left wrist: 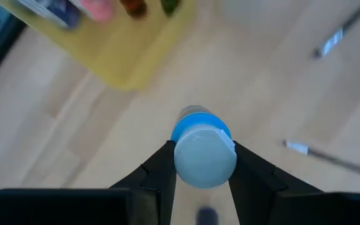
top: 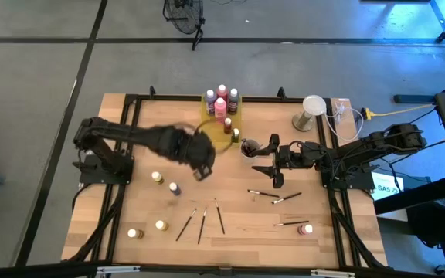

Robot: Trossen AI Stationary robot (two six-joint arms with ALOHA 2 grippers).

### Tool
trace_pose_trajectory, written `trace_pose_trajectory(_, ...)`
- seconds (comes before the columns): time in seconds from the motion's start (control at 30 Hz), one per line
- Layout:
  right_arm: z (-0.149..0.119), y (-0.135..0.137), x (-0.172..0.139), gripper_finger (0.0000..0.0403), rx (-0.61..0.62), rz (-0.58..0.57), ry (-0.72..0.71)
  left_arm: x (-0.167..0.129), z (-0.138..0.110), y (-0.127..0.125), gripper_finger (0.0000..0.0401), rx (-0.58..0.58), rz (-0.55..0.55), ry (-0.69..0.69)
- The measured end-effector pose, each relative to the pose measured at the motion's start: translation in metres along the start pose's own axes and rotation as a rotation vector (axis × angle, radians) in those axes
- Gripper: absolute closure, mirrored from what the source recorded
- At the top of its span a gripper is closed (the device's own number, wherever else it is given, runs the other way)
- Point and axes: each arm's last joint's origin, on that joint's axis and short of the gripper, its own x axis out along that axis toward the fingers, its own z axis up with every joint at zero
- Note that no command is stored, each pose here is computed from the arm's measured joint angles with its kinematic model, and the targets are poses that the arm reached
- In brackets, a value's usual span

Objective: Pick & Place Paint Supplies
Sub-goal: Put the small light blue paint bottle into the yellow bin

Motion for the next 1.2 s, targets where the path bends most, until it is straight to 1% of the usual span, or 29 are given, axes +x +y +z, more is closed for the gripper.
trace_pose_trajectory(0.07, 0.000, 0.000, 0.000, 0.0160, -0.001, 0.000, 0.000, 0.000, 0.015, 0.013, 0.0286, -0.023, -0.006, -0.009)
trace_pose_trajectory(0.17, 0.000, 0.000, 0.000, 0.0160, -0.001, 0.000, 0.000, 0.005, 0.034, 0.037, 0.0286, -0.055, 0.018, -0.018)
trace_pose_trajectory(0.23, 0.000, 0.000, 0.000, 0.0160, -0.002, 0.000, 0.000, 0.012, 0.046, 0.056, 0.0286, -0.108, 0.034, -0.014)
trace_pose_trajectory(0.3, 0.000, 0.000, 0.000, 0.0160, -0.004, 0.000, 0.000, 0.018, 0.057, 0.074, 0.0286, -0.152, 0.028, -0.009)
trace_pose_trajectory(0.43, 0.000, 0.000, 0.000, 0.0160, -0.004, 0.000, 0.000, 0.040, 0.083, 0.104, 0.0286, -0.277, 0.013, -0.051)
trace_pose_trajectory(0.5, -0.001, 0.000, 0.000, 0.0160, -0.005, -0.001, 0.007, 0.052, 0.093, 0.112, 0.0286, -0.312, -0.012, -0.058)
trace_pose_trajectory(0.6, -0.003, 0.000, 0.000, 0.0160, -0.005, 0.003, 0.031, 0.073, 0.102, 0.118, 0.0286, -0.341, -0.032, -0.032)
trace_pose_trajectory(0.7, -0.007, 0.000, 0.000, 0.0160, -0.006, 0.006, 0.069, 0.097, 0.105, 0.119, 0.0286, -0.346, -0.006, 0.023)
trace_pose_trajectory(0.9, -0.007, 0.000, 0.000, 0.0160, -0.005, 0.006, 0.076, 0.142, 0.108, 0.122, 0.0285, -0.350, 0.041, 0.125)
trace_pose_trajectory(1.07, -0.007, 0.000, 0.000, 0.0160, -0.007, 0.024, 0.077, 0.164, 0.108, 0.125, 0.0286, -0.346, 0.066, 0.173)
trace_pose_trajectory(1.2, -0.007, 0.000, 0.000, 0.0160, -0.007, 0.024, 0.072, 0.175, 0.107, 0.123, 0.0281, -0.327, 0.086, 0.191)
